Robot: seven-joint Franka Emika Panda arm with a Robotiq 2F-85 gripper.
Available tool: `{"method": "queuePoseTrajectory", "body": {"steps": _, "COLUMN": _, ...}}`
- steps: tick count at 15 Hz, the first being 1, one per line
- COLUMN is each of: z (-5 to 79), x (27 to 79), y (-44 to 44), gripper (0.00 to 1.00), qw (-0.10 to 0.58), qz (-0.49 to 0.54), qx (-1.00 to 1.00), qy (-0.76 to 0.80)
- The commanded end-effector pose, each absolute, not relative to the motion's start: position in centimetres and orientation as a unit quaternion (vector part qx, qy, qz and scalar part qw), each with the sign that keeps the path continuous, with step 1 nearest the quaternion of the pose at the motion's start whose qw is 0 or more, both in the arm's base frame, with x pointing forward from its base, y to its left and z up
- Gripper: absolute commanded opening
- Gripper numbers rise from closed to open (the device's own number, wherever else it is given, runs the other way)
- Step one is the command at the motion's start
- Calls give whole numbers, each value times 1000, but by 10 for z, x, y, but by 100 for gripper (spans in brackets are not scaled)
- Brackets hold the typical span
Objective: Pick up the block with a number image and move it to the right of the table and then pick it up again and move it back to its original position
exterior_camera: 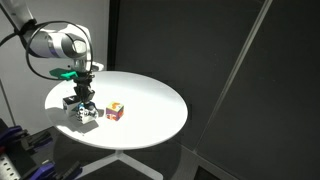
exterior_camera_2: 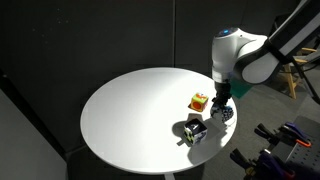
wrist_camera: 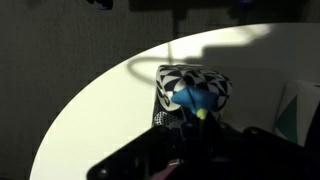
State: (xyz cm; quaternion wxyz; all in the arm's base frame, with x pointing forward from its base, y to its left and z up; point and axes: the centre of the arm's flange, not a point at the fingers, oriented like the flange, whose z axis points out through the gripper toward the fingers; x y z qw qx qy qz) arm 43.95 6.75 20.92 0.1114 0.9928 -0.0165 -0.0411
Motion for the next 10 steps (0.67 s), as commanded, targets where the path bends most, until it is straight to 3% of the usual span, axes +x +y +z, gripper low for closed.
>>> {"method": "queuePoseTrajectory", "body": {"steps": 1, "z": 230, "x": 431, "y": 57, "gripper": 4, "qw": 118, "qz": -45, "qx": 991, "qy": 34}}
{"method": "queuePoseTrajectory", "body": {"steps": 10, "z": 248, "x": 433, "y": 37, "gripper": 4, "qw": 92, "qz": -39, "qx": 978, "qy": 182}}
